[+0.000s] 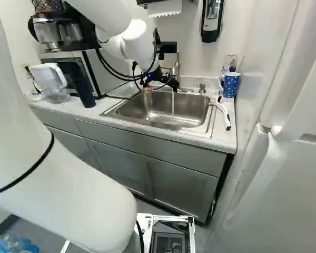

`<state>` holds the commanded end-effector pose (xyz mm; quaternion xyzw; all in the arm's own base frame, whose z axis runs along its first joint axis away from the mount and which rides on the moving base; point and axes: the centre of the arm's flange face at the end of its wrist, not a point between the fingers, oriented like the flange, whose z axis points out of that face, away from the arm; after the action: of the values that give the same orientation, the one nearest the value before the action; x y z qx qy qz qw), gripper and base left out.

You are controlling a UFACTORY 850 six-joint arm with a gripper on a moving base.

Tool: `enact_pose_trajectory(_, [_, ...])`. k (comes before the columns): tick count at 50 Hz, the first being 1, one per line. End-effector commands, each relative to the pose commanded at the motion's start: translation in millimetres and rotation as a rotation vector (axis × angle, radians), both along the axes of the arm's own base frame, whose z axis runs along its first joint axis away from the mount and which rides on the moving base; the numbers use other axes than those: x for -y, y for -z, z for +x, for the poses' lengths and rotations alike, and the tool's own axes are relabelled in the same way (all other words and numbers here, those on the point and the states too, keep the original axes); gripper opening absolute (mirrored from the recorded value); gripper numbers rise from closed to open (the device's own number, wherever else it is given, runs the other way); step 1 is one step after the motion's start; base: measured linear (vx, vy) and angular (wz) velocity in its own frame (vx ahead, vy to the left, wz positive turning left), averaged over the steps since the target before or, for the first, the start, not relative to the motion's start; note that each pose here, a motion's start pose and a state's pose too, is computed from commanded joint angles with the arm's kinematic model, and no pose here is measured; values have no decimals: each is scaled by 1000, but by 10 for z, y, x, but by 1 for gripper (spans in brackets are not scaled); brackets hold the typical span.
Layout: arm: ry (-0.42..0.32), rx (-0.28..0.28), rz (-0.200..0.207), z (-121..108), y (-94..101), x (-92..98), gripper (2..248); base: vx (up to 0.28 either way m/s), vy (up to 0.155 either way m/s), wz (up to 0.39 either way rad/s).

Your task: Rinse the cup and place it in the tray

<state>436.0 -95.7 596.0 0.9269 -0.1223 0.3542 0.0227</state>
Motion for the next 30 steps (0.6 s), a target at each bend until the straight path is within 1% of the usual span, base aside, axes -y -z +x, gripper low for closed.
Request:
enact_pose_trajectory(17, [37, 0, 0, -59, 1, 156, 247, 0, 0, 0])
enact_pose_trajectory(30, [38, 0, 0, -58, 1, 162, 247, 0, 0, 0])
